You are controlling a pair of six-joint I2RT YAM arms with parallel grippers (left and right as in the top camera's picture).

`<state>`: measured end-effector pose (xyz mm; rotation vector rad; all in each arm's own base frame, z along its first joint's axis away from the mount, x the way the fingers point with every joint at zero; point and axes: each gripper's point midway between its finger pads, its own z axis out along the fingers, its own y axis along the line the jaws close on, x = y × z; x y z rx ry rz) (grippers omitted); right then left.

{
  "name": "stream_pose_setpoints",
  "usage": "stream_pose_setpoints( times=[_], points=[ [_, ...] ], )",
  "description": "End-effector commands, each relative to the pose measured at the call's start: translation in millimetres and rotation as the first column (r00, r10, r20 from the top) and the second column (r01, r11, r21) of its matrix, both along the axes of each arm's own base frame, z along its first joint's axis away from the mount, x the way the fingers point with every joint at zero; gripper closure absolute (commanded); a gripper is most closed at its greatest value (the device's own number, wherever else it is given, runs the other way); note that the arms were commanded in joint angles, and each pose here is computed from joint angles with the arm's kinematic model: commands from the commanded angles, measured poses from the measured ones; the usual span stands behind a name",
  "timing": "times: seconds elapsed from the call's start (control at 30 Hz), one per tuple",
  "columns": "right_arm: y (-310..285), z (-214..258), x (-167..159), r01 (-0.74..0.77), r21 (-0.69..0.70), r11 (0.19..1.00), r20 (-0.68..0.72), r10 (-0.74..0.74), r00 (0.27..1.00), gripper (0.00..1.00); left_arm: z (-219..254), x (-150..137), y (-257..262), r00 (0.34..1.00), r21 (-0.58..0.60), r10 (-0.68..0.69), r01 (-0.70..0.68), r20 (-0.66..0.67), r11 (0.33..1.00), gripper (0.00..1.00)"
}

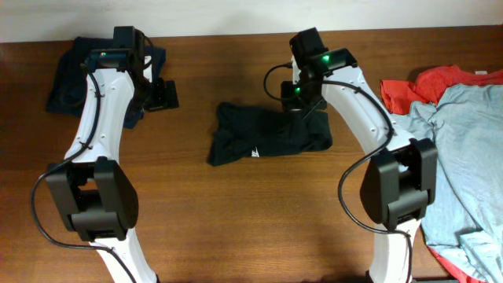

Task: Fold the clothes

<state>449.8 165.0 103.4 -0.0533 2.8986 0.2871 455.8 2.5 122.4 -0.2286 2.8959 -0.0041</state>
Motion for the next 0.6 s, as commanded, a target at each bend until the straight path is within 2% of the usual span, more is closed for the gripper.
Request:
stream_pose_setpoints(
  times=[0.0,0.57],
  points=[
    [11,-9,1,-0.013,-0.002,1.000,-0.008,0.013,1.000,0.90,15,2,2,0.999,0.014,-0.014,0.013,0.037,1.000,0.01],
    [17,-39,-1,-0.026,-0.019,0.999,-0.057,0.025,0.998,0.90,15,2,2,0.999,0.014,-0.014,0.013,0.037,1.000,0.01]
  ],
)
